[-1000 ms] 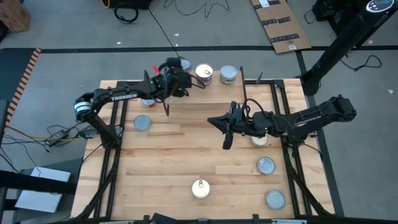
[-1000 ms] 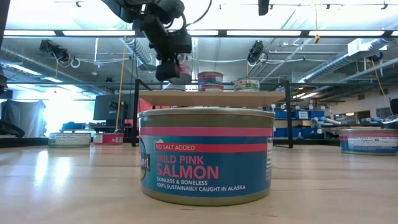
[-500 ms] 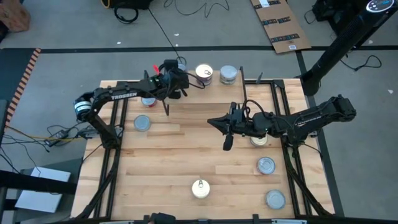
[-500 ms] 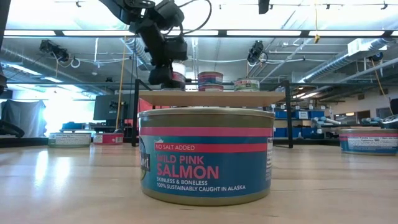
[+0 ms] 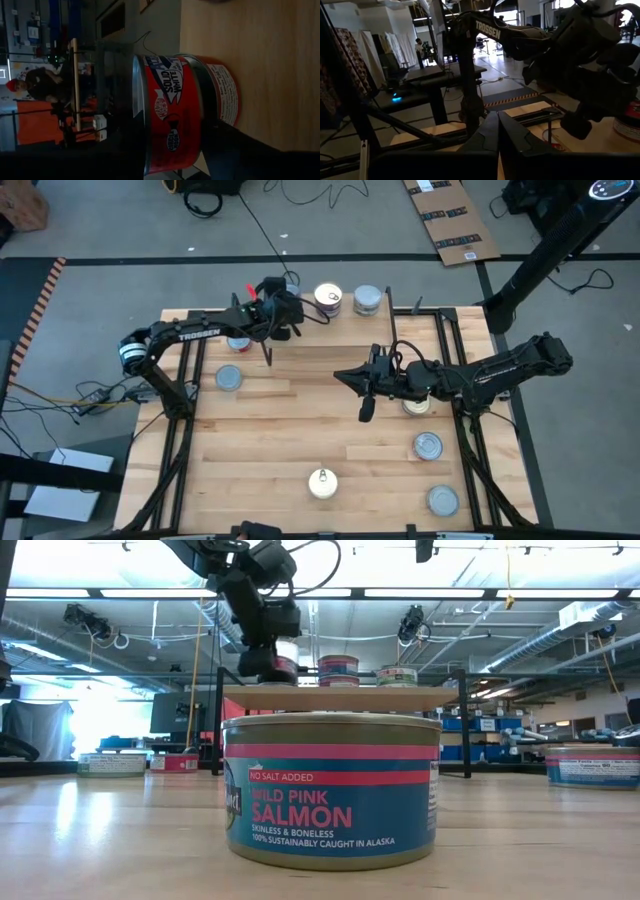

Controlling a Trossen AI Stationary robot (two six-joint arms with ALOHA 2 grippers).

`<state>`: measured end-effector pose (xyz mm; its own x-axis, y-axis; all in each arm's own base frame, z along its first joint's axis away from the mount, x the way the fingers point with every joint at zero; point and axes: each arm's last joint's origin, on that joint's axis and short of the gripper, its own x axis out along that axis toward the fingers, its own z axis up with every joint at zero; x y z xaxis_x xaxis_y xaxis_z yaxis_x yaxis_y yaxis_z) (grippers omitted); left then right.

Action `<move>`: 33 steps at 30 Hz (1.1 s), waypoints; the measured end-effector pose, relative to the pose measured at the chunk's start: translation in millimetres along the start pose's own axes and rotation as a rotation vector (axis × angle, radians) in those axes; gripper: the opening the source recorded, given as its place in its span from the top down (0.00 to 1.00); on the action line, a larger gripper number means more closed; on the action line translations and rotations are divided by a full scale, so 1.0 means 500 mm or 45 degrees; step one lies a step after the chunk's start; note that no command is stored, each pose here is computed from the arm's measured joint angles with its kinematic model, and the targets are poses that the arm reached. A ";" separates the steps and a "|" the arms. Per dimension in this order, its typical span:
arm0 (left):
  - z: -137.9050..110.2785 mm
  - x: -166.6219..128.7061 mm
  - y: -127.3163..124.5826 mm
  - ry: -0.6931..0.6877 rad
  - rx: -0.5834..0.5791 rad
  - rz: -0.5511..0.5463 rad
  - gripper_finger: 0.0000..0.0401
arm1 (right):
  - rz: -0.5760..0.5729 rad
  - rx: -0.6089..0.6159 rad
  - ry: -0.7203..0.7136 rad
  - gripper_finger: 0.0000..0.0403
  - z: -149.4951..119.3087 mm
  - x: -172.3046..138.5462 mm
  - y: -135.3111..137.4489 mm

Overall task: Stack canned seafood by type on shelf
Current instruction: Stack the red tuna can on top of the red tuna can on the shelf

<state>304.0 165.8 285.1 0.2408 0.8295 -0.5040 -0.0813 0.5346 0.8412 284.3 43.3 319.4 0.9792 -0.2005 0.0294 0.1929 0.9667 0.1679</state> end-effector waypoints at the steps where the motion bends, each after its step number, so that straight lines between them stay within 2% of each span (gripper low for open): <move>1: 0.000 -0.001 -0.001 0.005 0.002 0.001 0.58 | 0.000 -0.001 0.001 0.97 0.000 0.000 0.000; 19: 0.027 -0.035 -0.026 0.007 0.056 0.058 0.55 | 0.002 -0.007 0.019 0.97 -0.003 0.000 0.001; 33: 0.025 -0.037 -0.024 0.077 -0.002 0.138 0.37 | 0.038 -0.001 0.025 0.98 -0.004 -0.002 0.006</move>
<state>312.8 141.9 287.1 0.1720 0.8905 -0.4213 -0.1050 0.4418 0.8909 284.1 46.7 317.9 0.9856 -0.1682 0.0155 0.1633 0.9724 0.1667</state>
